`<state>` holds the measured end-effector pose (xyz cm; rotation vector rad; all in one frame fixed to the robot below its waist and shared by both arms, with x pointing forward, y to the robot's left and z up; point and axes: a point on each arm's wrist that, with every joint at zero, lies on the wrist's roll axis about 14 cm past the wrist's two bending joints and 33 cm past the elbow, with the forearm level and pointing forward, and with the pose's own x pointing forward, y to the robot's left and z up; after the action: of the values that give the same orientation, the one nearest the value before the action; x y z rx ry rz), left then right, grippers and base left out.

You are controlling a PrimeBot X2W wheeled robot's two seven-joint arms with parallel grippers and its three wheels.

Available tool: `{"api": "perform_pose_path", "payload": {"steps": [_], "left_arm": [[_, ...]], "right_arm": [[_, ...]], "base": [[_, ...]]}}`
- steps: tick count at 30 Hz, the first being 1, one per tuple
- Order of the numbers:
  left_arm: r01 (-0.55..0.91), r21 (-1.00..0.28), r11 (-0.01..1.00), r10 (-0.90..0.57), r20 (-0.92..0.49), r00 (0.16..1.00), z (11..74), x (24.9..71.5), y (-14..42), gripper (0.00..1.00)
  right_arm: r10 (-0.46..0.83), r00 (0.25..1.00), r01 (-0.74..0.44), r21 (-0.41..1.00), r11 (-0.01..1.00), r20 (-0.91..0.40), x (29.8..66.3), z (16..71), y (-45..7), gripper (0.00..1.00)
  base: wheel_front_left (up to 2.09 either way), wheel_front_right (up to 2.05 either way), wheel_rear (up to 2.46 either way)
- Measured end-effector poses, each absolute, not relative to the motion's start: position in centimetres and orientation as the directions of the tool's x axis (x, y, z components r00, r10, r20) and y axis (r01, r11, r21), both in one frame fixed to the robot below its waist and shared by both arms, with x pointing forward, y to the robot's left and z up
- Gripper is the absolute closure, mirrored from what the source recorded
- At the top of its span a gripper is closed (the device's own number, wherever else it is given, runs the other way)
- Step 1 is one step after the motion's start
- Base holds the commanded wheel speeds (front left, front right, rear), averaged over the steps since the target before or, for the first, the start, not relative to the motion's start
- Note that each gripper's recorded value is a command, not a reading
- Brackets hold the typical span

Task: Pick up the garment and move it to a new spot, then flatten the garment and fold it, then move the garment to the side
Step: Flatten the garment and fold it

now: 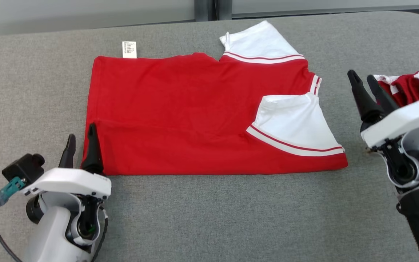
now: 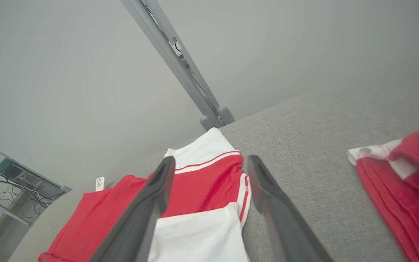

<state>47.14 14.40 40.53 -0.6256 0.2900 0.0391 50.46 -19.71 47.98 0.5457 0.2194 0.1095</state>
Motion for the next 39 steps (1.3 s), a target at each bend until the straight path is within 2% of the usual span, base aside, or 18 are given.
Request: {"api": "perform_pose_path", "payload": {"steps": [11,20,26,36,37,38,39], "left_arm": [[-0.162,-0.578,0.8,-0.016,-0.29,0.957,41.0,42.6,15.2,0.0],[-0.232,-0.589,0.775,-0.041,-0.412,0.91,38.7,39.7,14.5,0.0],[-0.303,-0.615,0.729,-0.043,-0.482,0.875,37.0,39.7,14.2,0.0],[-0.373,-0.674,0.637,-0.032,-0.506,0.862,36.1,42.2,14.0,0.0],[-0.377,-0.677,0.631,-0.029,-0.507,0.861,36.0,42.4,14.1,0.15],[-0.378,-0.684,0.624,-0.028,-0.503,0.864,36.0,42.6,14.1,0.46],[-0.379,-0.685,0.622,-0.027,-0.502,0.864,36.0,42.7,14.1,0.6]], "right_arm": [[0.083,0.983,0.015,0.52,0.854,-0.165,43.8,46.1,-21.7,0.0],[0.044,0.972,0.097,0.569,0.817,-0.229,38.9,43.2,-21.0,0.0],[0.041,0.961,0.133,0.585,0.8,-0.274,37.8,41.7,-20.1,0.0],[0.059,0.942,0.158,0.59,0.792,-0.331,37.8,40.2,-19.0,0.0],[0.059,0.94,0.163,0.591,0.79,-0.337,37.8,40.0,-18.9,0.0],[0.061,0.939,0.164,0.593,0.788,-0.34,38.0,39.9,-18.8,0.0],[0.062,0.938,0.164,0.596,0.786,-0.34,38.1,39.9,-18.7,0.0]], "base": [[0.0,0.0,0.0],[0.0,0.0,0.0],[0.0,0.0,0.0],[0.0,0.0,0.0],[0.0,0.0,0.0],[0.0,0.0,0.0],[0.0,0.0,0.0]]}}
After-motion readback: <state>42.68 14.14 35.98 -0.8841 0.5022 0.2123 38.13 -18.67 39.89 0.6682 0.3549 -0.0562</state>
